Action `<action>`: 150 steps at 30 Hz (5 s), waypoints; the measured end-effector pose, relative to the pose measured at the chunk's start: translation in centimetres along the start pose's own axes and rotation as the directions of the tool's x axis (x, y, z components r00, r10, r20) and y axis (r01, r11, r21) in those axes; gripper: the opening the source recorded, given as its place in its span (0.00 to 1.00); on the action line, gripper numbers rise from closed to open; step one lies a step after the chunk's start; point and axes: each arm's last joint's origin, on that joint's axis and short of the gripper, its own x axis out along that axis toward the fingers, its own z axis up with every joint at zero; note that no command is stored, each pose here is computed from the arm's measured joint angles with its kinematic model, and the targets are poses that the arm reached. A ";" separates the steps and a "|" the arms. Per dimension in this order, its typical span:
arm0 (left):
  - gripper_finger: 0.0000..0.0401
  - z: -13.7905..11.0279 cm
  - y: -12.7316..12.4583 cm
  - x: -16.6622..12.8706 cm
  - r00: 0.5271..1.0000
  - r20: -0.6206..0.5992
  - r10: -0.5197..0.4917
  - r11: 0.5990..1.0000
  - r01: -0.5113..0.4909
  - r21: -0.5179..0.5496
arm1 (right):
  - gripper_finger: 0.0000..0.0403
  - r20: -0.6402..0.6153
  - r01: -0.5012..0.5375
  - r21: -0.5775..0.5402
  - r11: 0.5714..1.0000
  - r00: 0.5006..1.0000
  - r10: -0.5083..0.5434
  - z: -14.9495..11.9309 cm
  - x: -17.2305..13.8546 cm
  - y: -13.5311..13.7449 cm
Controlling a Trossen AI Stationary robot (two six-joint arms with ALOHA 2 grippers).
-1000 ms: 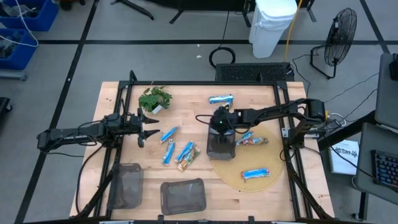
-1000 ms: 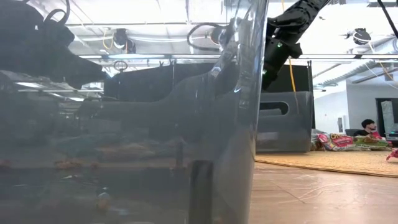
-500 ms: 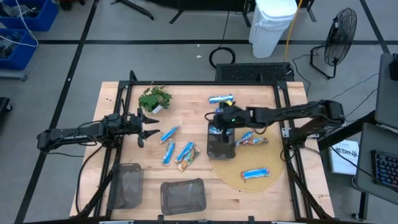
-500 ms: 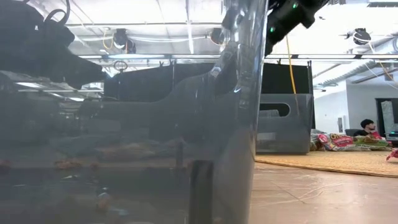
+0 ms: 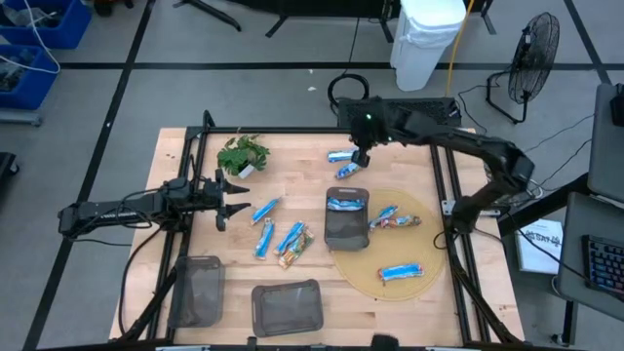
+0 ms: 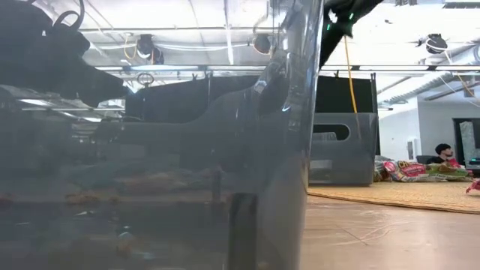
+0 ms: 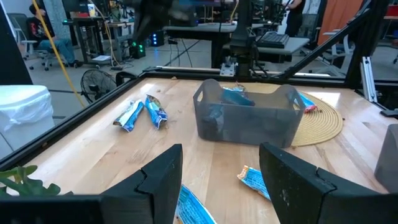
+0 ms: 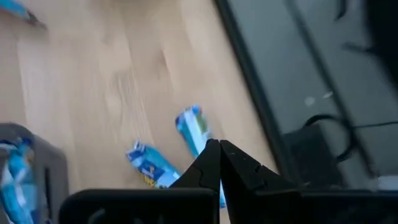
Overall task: Pick and place Granola Bars by type
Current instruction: Put the top blue granola bar into the top right black bin
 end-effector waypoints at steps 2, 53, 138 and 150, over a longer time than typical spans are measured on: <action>0.54 0.0 0.0 0.0 1.000 0.001 0.001 1.000 -0.001 0.000 | 0.00 -0.047 -0.024 0.008 1.000 0.999 0.025 -0.7 1.8 -0.9; 0.54 0.0 0.0 0.0 1.000 0.001 0.000 1.000 0.000 0.000 | 0.46 -0.342 -0.005 0.148 0.989 0.938 0.056 -5.7 11.7 -2.6; 0.54 0.0 0.0 0.0 1.000 0.001 0.000 1.000 0.000 0.000 | 0.00 -0.074 -0.418 -0.047 0.907 0.907 0.415 0.2 -2.2 14.0; 0.54 0.0 0.0 0.0 1.000 0.002 0.000 1.000 0.000 0.000 | 0.00 -0.151 -0.503 -0.019 0.864 0.856 0.494 -5.2 1.0 17.6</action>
